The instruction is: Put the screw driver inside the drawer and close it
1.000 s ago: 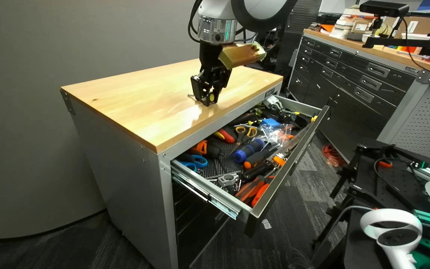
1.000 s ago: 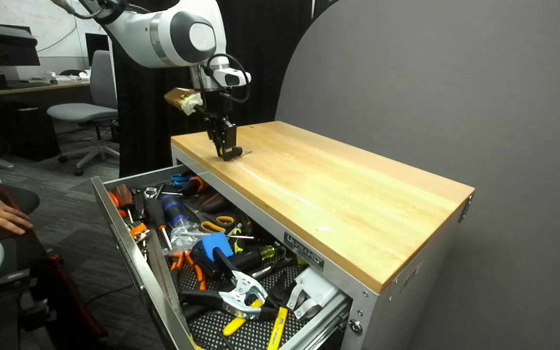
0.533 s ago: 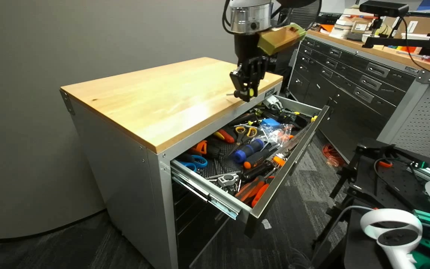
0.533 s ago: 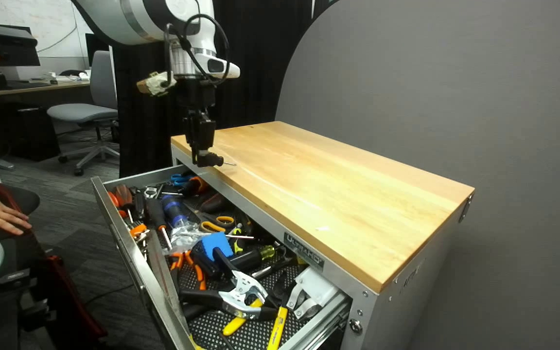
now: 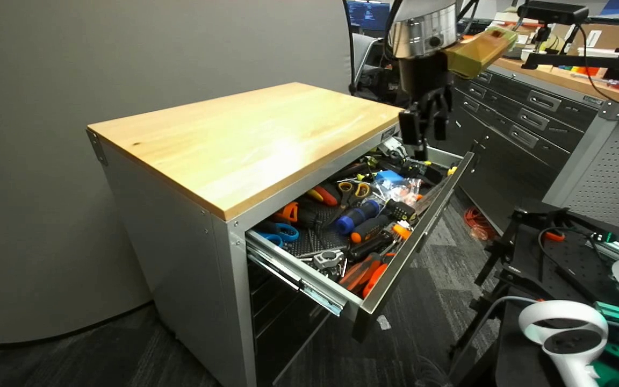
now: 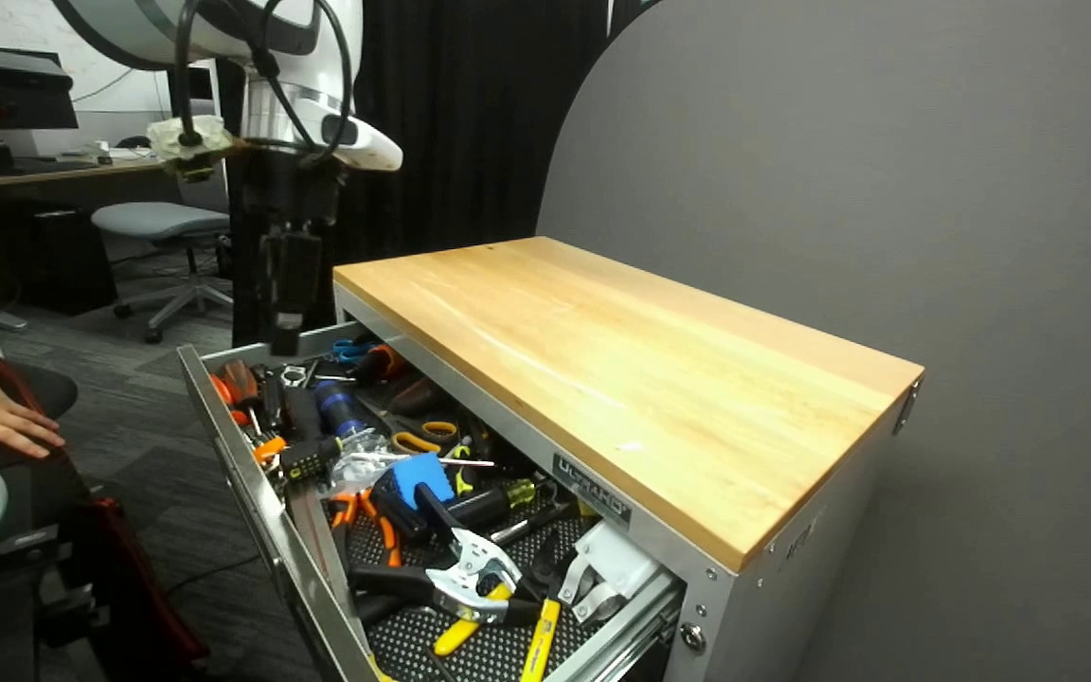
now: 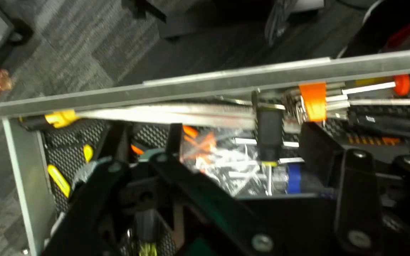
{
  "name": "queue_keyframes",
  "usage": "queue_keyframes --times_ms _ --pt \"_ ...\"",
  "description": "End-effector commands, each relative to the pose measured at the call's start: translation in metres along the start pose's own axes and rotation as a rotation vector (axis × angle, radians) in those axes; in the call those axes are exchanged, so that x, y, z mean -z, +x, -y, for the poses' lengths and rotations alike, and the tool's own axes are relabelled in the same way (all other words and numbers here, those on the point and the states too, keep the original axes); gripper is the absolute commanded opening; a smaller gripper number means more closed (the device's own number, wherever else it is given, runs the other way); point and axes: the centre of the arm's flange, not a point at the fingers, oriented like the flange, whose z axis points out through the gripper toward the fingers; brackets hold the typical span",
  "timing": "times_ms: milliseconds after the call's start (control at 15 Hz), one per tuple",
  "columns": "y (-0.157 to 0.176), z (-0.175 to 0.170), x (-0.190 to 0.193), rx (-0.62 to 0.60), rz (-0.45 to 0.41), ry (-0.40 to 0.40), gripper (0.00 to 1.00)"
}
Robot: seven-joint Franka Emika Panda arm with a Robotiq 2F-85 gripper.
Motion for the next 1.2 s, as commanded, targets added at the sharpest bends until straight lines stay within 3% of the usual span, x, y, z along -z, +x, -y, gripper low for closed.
queue_keyframes --times_ms 0,133,200,267,867,933,1133 --pt "-0.049 -0.033 -0.016 0.010 0.187 -0.036 1.00" --pt "-0.059 -0.027 -0.043 0.032 0.245 -0.016 1.00" --pt "-0.059 -0.017 -0.057 0.029 0.249 -0.009 0.75" --pt "-0.056 -0.003 -0.073 0.010 0.233 -0.007 0.75" --pt "-0.021 0.083 -0.128 -0.104 0.020 0.058 0.05" --pt "-0.014 0.088 -0.132 -0.130 -0.001 0.065 0.00" --pt "0.004 0.103 -0.127 -0.189 -0.057 0.060 0.00"
